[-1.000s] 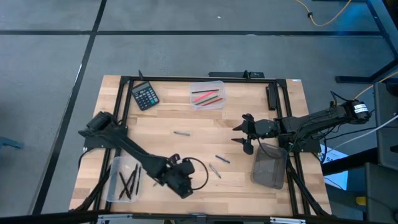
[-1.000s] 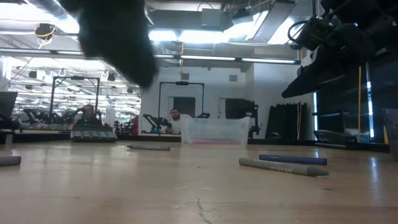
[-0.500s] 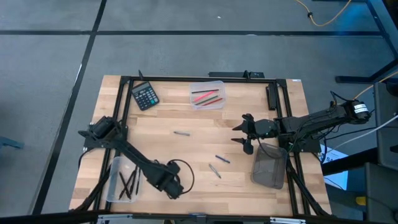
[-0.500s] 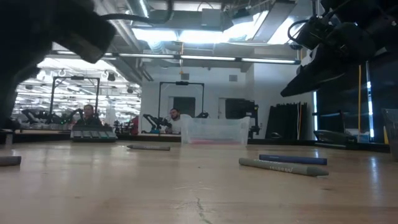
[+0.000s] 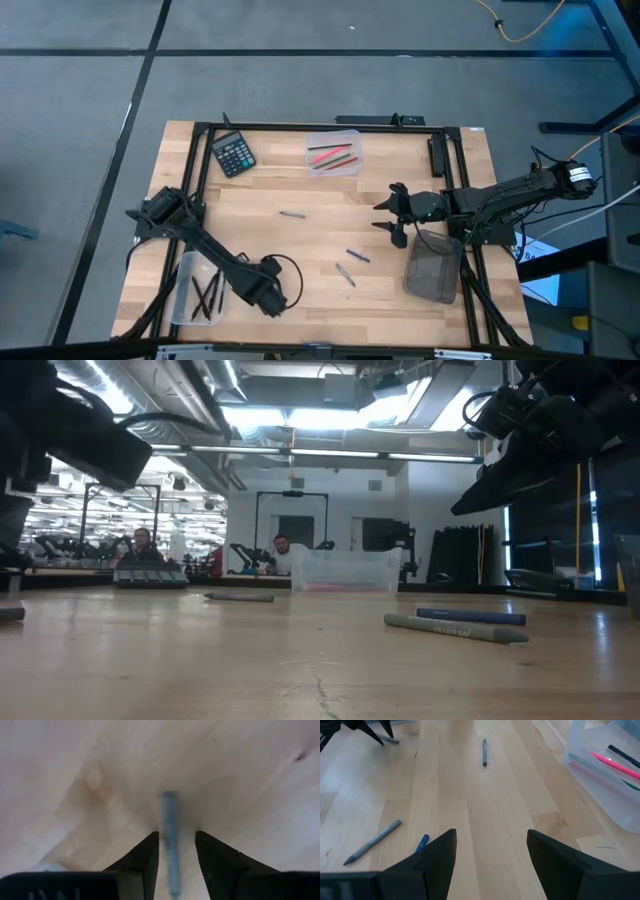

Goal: Sort crayons/erasers/pens/pencils in bins
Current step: Put the gray crayon into the black bin

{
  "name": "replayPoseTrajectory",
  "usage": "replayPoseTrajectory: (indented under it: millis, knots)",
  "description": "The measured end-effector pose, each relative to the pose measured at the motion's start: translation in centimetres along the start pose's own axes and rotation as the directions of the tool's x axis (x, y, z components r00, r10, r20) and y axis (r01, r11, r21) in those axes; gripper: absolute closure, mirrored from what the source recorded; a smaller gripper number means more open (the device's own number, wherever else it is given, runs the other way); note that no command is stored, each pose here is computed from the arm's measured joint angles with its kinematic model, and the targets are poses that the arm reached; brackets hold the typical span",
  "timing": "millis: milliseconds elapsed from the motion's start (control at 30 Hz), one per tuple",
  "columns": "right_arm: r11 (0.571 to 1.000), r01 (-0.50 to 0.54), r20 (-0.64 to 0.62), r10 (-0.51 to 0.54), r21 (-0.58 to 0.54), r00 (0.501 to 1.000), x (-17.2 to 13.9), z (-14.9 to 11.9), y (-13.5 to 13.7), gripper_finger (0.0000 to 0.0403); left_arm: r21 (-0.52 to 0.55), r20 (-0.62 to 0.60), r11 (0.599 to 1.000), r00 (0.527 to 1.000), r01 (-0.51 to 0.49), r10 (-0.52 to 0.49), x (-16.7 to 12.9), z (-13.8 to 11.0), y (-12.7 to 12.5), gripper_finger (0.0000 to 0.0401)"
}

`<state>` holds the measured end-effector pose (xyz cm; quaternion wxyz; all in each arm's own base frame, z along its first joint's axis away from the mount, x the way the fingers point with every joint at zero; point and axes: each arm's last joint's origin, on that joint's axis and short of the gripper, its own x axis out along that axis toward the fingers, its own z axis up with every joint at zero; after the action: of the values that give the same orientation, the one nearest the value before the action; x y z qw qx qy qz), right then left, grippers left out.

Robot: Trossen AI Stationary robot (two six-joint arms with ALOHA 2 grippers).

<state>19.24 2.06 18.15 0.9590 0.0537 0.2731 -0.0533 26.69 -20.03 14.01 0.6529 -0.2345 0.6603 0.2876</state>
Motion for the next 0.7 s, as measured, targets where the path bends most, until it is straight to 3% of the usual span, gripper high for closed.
replayPoseTrajectory:
  millis: [300,700]
  knots:
    - [1.000,0.000,-0.004,0.000,0.004,1.000,0.0,0.0,0.0,0.0157,-0.001,-0.030,1.000,0.999,0.016,-0.017,1.2,-0.2,0.6,0.0280]
    - [0.999,0.001,-0.004,-0.001,0.035,1.000,0.0,0.0,0.0,0.0157,-0.054,-0.002,0.998,0.999,0.032,-0.032,1.3,1.5,0.7,0.0361]
